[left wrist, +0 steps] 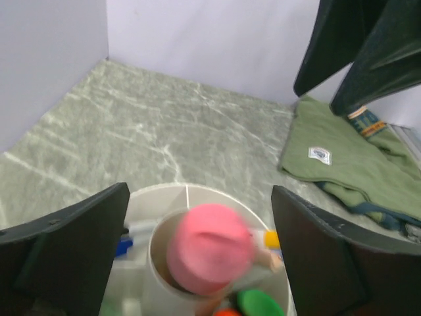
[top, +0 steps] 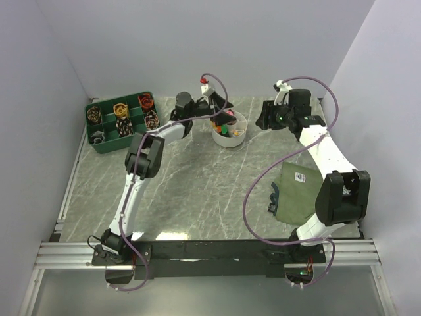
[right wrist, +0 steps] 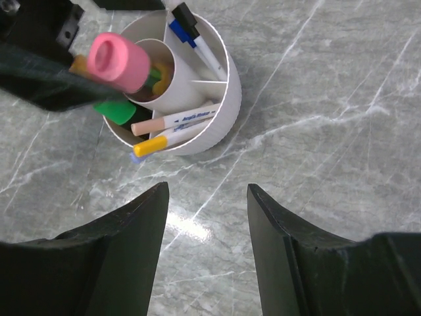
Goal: Sort the stationery into containers
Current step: Place the stationery in the storage box, then reset both arms
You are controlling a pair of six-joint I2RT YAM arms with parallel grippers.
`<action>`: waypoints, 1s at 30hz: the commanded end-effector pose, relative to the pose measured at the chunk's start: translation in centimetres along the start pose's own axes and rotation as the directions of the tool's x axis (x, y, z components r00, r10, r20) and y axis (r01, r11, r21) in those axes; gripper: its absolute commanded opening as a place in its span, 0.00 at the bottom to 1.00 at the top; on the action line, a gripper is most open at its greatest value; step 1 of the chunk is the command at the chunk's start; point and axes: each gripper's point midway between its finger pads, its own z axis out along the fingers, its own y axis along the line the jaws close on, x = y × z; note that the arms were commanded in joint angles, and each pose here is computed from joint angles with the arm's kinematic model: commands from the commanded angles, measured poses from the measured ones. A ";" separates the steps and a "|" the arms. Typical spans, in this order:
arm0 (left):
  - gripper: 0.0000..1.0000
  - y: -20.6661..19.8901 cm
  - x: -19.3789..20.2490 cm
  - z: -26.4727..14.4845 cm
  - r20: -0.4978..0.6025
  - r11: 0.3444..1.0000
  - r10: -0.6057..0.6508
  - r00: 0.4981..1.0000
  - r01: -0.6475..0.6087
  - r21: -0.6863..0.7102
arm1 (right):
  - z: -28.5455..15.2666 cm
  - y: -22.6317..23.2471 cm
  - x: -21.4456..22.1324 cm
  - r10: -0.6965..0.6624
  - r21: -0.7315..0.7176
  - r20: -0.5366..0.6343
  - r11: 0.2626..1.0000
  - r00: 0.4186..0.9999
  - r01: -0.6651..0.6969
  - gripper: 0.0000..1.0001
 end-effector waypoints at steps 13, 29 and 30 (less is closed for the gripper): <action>0.99 -7.7 -15.5 -11.0 -0.126 0.919 0.170 0.977 -0.203 -0.339 | -0.3 1.2 -3.9 -0.034 -0.038 0.181 0.998 0.983 0.042 0.74; 1.00 -6.9 -3.2 -24.7 -0.367 0.568 -0.262 0.893 -0.166 -0.806 | -4.2 -2.3 0.5 -0.097 0.375 0.191 0.927 0.977 0.018 1.00; 0.99 -6.7 -3.2 -25.0 -0.376 0.562 -0.259 0.890 -0.177 -0.808 | -4.5 -1.9 0.2 -0.096 0.359 0.204 0.933 0.974 0.016 1.00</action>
